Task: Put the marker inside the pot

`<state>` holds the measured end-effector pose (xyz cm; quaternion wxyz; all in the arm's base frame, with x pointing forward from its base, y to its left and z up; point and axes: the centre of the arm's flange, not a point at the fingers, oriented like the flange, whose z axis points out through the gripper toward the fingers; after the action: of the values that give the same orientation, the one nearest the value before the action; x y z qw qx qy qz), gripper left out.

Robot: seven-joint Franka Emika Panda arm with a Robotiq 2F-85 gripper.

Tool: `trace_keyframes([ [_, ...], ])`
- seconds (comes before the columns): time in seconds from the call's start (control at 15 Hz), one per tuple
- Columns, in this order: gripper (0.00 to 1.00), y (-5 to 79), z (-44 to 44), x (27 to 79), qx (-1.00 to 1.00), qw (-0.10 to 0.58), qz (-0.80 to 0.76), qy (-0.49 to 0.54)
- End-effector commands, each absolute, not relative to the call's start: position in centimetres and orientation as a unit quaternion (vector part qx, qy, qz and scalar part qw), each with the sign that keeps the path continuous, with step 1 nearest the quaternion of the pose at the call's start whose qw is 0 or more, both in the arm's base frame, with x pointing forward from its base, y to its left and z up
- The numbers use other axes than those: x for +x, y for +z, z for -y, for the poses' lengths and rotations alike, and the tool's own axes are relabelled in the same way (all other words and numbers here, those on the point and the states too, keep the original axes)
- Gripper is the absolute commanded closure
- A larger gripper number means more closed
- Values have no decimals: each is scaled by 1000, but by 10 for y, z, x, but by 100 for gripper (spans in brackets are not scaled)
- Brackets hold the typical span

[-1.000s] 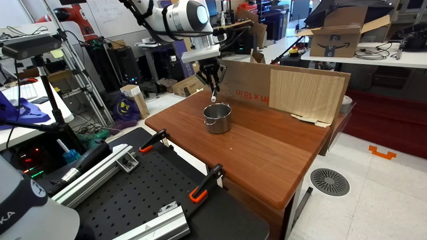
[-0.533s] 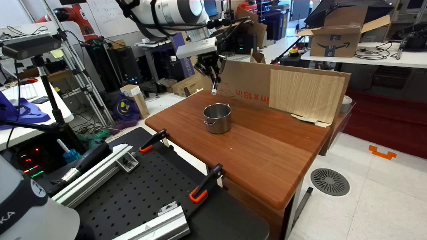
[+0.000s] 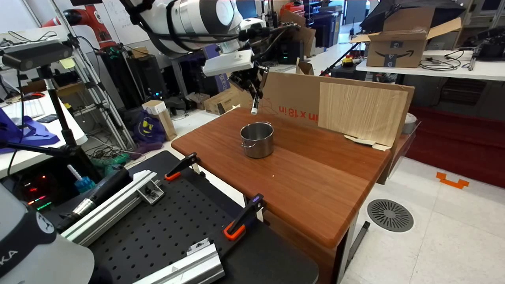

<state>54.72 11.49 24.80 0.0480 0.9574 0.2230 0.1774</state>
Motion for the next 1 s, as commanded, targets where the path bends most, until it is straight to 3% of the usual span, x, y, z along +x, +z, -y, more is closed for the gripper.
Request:
trace_keyframes([
  [0.0, 95, 253, -103, 524, 953, 51, -213, 207],
  [0.93, 95, 238, -74, 499, 959, 50, -194, 200],
])
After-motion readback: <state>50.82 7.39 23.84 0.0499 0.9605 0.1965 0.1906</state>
